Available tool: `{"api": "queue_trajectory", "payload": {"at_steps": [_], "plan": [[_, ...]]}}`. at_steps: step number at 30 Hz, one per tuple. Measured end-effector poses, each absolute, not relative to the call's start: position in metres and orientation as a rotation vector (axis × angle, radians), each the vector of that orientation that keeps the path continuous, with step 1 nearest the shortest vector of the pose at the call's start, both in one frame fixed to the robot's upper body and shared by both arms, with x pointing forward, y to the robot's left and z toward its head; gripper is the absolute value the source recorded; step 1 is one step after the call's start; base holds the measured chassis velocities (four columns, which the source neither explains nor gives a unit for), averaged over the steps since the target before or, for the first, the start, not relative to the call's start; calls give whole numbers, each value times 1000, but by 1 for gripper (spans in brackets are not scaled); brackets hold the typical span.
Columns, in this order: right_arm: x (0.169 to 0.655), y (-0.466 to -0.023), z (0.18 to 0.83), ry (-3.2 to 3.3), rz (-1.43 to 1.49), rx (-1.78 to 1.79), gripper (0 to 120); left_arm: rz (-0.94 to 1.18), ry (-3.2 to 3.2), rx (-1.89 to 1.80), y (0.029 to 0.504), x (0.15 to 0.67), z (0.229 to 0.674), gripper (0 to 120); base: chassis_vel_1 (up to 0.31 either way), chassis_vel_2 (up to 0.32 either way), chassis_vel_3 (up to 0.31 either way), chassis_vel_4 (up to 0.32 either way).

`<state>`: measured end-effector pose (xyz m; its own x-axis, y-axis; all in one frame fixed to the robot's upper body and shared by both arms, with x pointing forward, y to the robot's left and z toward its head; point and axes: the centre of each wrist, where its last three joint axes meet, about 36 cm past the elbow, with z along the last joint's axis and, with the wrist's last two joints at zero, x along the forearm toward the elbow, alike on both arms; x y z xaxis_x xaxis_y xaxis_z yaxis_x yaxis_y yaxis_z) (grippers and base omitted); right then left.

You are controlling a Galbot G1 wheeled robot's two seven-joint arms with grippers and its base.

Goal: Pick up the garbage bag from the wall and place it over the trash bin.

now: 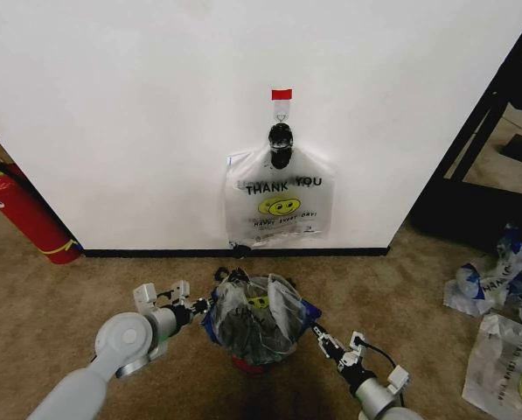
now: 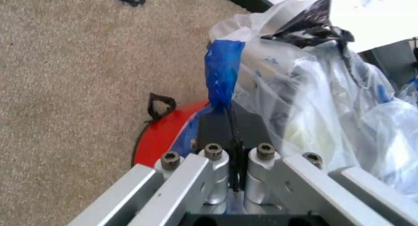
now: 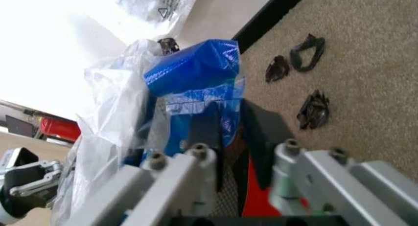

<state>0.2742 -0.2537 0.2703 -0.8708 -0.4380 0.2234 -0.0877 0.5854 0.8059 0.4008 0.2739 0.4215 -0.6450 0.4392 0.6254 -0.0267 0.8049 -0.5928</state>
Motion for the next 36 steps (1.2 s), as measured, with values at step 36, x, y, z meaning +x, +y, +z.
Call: {"api": "queue_trajectory", "payload": {"at_steps": [36], "plan": [[272, -262, 263, -2416, -814, 282, 0, 606, -2120, -205, 274, 381, 363, 0, 0, 0, 0, 0]]}}
